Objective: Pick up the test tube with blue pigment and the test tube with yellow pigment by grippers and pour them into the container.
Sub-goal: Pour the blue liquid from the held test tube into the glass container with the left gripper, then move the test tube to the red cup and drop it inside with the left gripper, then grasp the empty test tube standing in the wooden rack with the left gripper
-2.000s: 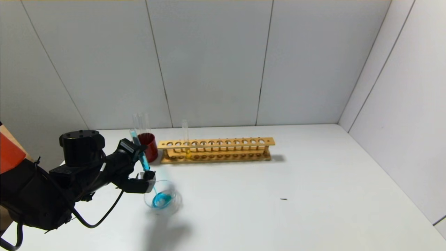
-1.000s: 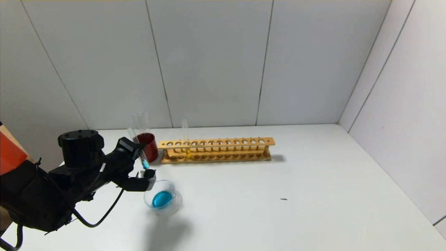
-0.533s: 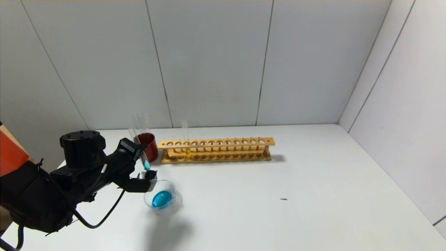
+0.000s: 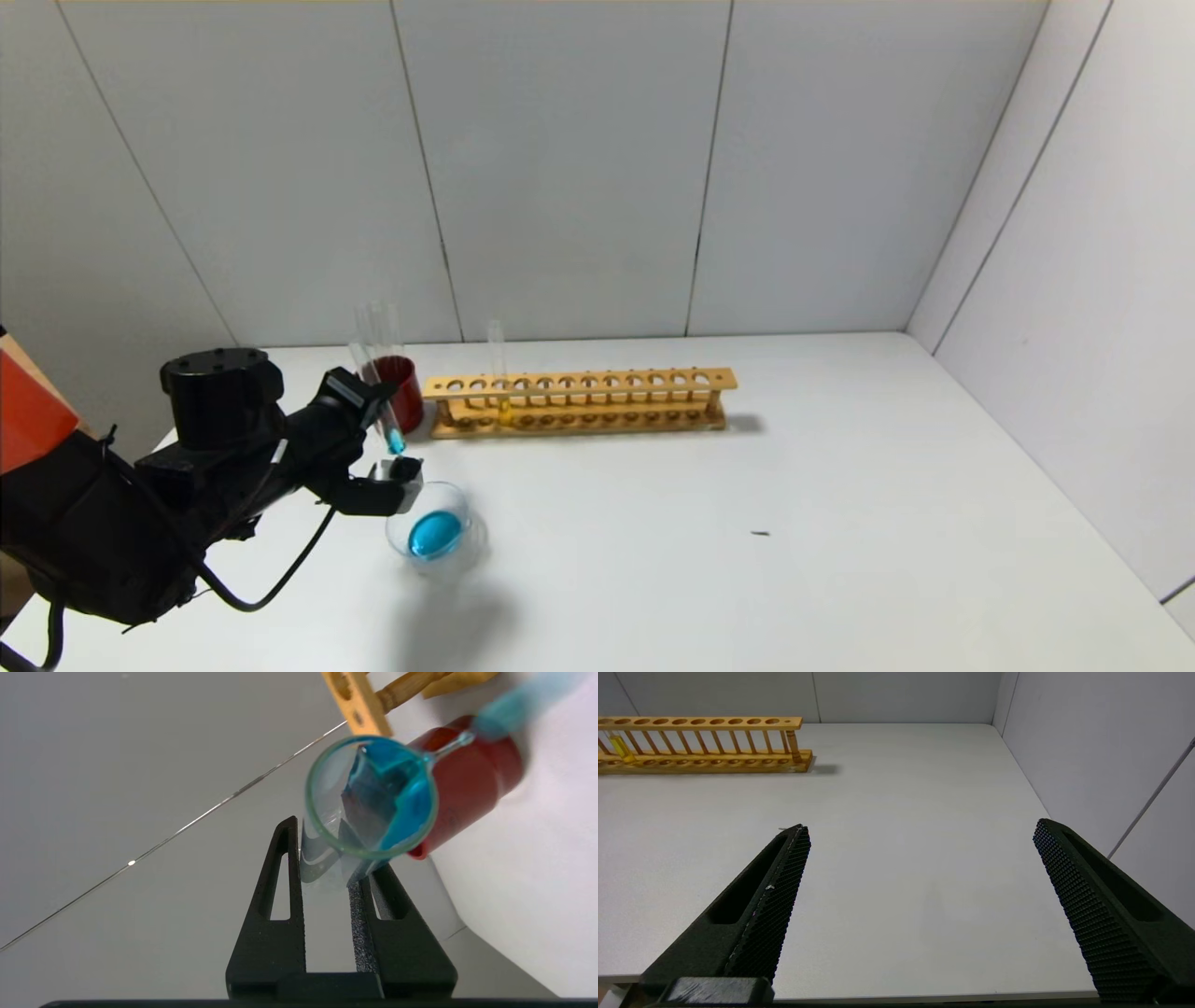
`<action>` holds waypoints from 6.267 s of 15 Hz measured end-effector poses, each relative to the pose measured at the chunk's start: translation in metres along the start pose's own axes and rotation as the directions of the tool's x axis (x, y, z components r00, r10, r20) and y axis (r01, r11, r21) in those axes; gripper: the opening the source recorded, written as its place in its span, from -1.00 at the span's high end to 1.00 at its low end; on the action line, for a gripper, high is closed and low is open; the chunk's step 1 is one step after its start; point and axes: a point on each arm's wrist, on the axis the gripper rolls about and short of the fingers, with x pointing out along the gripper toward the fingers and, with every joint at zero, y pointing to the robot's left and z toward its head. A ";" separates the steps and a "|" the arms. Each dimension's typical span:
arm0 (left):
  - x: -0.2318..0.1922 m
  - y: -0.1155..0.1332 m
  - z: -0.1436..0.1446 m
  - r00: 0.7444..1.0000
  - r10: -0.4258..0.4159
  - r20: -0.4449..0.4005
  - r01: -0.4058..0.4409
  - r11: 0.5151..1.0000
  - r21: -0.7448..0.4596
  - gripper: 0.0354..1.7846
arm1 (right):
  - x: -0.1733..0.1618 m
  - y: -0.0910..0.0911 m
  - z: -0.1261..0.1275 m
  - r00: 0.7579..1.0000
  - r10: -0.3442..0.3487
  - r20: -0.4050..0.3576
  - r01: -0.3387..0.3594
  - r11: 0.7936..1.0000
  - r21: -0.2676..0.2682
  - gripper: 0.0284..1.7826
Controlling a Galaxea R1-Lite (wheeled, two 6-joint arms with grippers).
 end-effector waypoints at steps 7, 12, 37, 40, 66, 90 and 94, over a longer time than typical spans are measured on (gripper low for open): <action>-0.002 0.003 -0.001 0.999 0.035 -0.018 -0.034 0.999 0.039 0.67 | 0.000 0.000 0.000 1.000 0.000 0.000 0.000 1.000 0.000 -0.96; -0.006 0.009 -0.004 0.995 0.088 -0.044 -0.084 0.993 0.087 0.67 | 0.000 0.000 0.000 1.000 0.000 0.000 0.000 1.000 0.000 -0.96; -0.021 0.030 -0.002 0.939 0.083 -0.335 -0.182 0.944 -0.275 0.67 | 0.000 0.000 0.000 1.000 0.000 0.000 0.000 1.000 0.000 -0.96; -0.030 0.051 -0.011 0.894 0.022 -0.447 -0.250 0.854 -0.457 0.67 | 0.000 0.000 0.000 1.000 0.000 0.000 0.000 1.000 0.000 -0.96; 0.007 0.093 -0.082 0.944 -0.260 -0.205 -0.318 -0.543 -0.777 0.67 | 0.000 0.000 0.000 1.000 0.000 0.000 0.000 1.000 0.000 -0.96; 0.078 0.032 -0.085 0.936 -0.312 -0.159 -0.318 -0.565 -0.761 0.51 | 0.000 0.000 0.000 1.000 0.000 0.000 0.000 1.000 0.000 -0.96; 0.079 0.033 -0.086 0.938 -0.301 -0.172 -0.320 -0.564 -0.761 -0.16 | 0.000 0.000 0.000 1.000 0.000 0.000 0.000 1.000 0.000 -0.96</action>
